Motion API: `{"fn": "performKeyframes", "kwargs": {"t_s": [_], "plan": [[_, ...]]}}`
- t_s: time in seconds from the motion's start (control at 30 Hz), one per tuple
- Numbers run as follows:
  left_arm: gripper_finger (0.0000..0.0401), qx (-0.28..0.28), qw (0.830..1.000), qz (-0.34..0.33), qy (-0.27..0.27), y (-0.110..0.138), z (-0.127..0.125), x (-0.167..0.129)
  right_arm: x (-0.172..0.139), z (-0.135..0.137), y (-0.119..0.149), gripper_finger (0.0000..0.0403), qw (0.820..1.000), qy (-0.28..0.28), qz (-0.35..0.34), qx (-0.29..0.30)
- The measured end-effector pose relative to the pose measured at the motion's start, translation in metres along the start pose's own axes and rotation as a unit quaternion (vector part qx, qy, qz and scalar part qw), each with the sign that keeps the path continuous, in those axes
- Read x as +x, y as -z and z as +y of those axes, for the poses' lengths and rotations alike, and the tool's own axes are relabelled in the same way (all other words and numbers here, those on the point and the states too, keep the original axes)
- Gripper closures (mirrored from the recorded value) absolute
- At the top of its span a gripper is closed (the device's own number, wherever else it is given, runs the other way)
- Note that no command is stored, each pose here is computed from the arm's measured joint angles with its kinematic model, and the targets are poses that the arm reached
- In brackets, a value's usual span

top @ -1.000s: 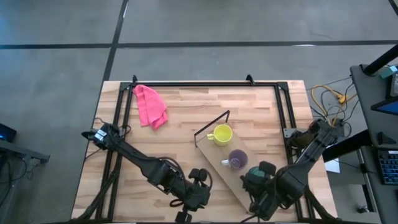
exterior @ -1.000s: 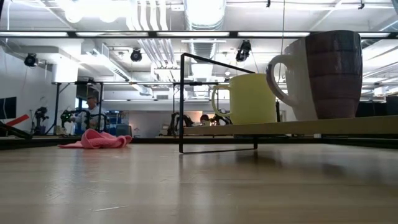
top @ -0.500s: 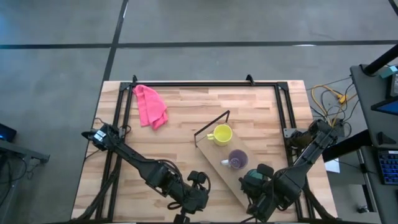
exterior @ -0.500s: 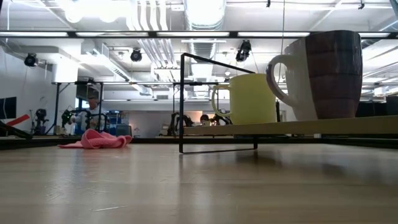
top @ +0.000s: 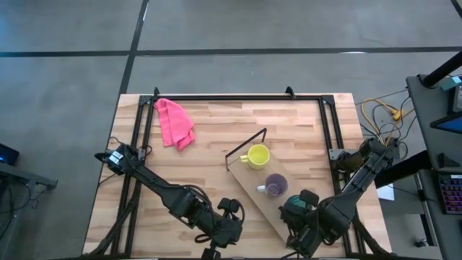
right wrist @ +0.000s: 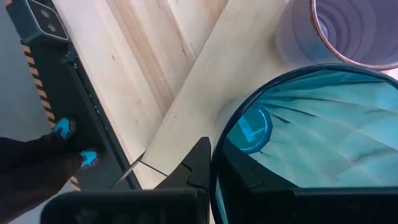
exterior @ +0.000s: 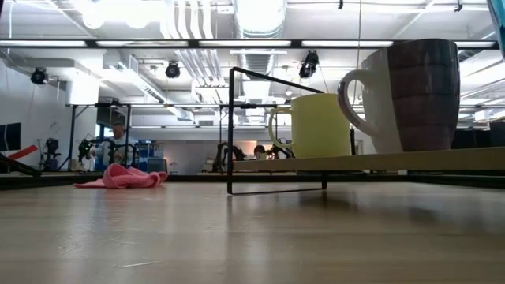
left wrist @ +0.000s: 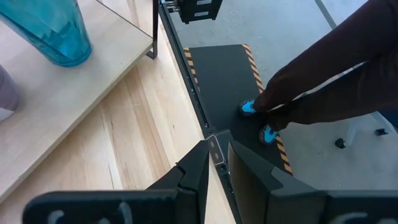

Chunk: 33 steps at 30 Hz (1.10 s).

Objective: Stack small to large cups/mugs on shelf
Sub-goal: Put the blue glass on the shelf

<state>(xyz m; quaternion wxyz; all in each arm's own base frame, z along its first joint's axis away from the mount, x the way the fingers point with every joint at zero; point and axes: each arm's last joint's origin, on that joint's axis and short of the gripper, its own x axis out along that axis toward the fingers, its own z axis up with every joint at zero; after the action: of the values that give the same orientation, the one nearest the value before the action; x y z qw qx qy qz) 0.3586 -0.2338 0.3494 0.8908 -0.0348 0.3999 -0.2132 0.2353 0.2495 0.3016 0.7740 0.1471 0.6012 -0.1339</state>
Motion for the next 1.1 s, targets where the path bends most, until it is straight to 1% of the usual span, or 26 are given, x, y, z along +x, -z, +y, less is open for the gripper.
{"fn": "performKeyframes", "kwargs": {"t_s": [0.4, 0.67, 0.77, 0.9, 1.1], "plan": [[0.0354, 0.0, 1.0, -0.003, 0.001, -0.0005, -0.0006, -0.0031, -0.0018, 0.0013, -0.0002, 0.039, 1.0, -0.008, 0.009, 0.005], [0.0354, 0.001, 1.0, -0.004, 0.002, -0.0008, -0.0012, -0.005, -0.0058, 0.0011, 0.0014, 0.0385, 0.998, -0.019, 0.048, -0.022], [0.0354, -0.007, 1.0, -0.004, 0.002, -0.0008, -0.0012, -0.005, -0.0039, 0.001, 0.0026, 0.0365, 0.998, -0.016, 0.059, -0.022], [0.0354, -0.024, 1.0, -0.004, 0.002, -0.0008, -0.0012, -0.0051, -0.0005, 0.0017, 0.0026, 0.0328, 0.998, -0.009, 0.057, -0.019], [0.0354, -0.025, 1.0, -0.005, 0.003, -0.0009, -0.0013, -0.0055, 0.0022, 0.0006, 0.0033, 0.0289, 0.998, 0.006, 0.057, -0.006]]}}
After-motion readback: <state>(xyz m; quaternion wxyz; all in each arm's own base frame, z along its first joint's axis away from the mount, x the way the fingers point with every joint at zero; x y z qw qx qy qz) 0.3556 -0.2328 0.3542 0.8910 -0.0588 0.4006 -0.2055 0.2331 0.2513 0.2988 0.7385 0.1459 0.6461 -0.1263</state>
